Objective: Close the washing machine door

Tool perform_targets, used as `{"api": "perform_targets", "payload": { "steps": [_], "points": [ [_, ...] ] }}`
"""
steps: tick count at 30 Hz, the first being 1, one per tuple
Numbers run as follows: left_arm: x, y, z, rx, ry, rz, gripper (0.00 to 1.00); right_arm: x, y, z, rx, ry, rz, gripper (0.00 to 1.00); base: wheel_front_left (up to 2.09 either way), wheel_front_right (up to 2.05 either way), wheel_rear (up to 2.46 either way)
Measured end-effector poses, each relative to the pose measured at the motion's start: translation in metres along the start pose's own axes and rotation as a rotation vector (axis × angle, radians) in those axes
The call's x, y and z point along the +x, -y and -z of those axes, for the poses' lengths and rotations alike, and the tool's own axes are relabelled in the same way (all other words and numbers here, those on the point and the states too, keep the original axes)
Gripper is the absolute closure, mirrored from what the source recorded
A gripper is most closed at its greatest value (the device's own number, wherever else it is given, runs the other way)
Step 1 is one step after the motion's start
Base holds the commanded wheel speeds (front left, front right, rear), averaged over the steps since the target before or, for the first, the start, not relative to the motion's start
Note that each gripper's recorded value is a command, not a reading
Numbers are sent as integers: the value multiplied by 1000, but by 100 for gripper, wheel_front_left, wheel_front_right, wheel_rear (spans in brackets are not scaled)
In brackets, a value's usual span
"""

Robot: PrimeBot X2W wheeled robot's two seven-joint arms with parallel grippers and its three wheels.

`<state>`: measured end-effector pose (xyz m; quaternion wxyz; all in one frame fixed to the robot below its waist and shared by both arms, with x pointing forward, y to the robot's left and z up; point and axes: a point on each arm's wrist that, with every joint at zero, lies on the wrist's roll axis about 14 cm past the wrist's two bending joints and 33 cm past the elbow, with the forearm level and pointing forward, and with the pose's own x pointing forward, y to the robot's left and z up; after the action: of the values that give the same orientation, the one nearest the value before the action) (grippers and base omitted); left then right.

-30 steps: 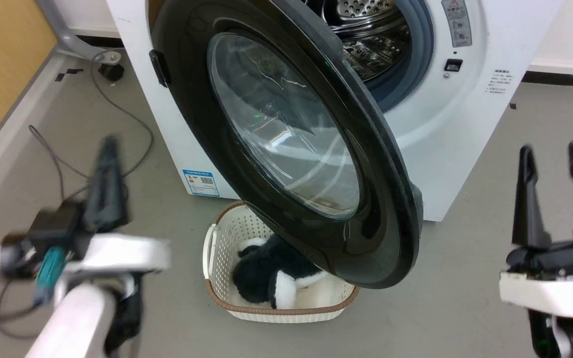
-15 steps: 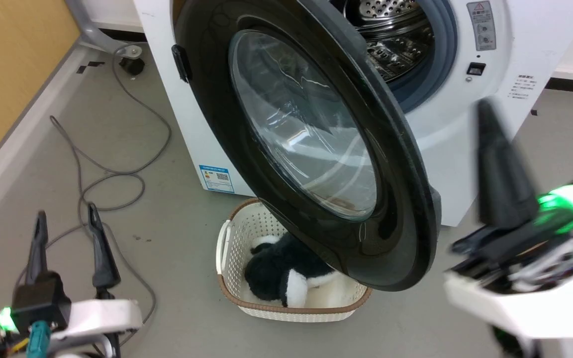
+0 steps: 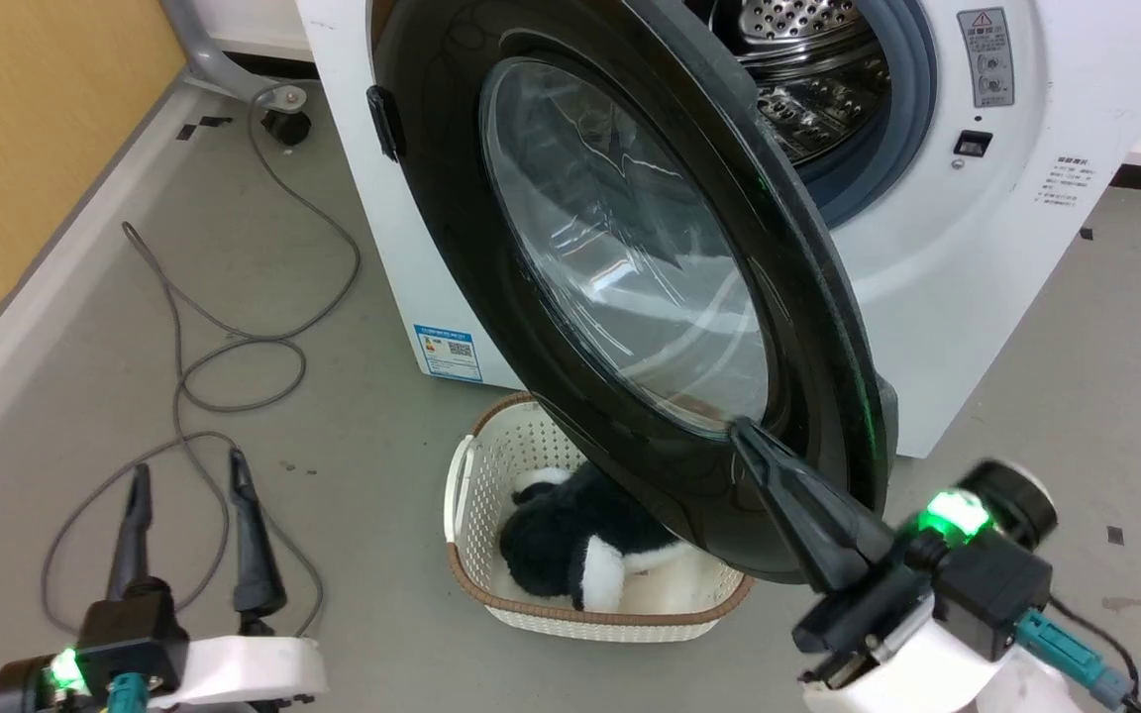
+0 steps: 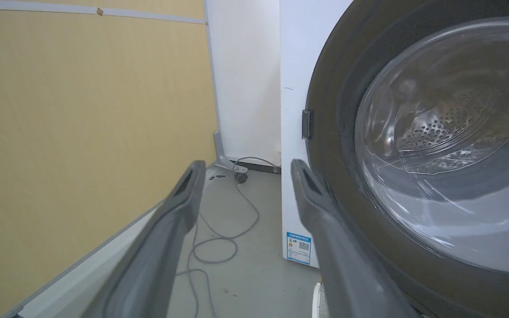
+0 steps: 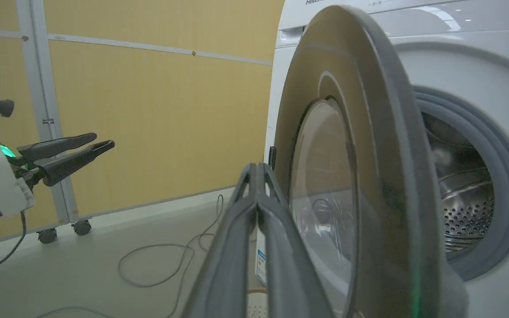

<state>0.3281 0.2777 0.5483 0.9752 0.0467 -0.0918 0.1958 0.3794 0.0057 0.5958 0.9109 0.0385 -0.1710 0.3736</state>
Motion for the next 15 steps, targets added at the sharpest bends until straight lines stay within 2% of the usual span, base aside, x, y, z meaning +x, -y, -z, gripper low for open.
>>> {"api": "perform_targets", "payload": {
  "steps": [9,15],
  "points": [
    [1,25,9,-9,-22,79,0,-37,42,43,-3,-151,171,100,0,0,0],
    [8,42,15,-12,-31,128,0,-50,63,58,-31,-208,235,100,0,0,0]
  ]
}}
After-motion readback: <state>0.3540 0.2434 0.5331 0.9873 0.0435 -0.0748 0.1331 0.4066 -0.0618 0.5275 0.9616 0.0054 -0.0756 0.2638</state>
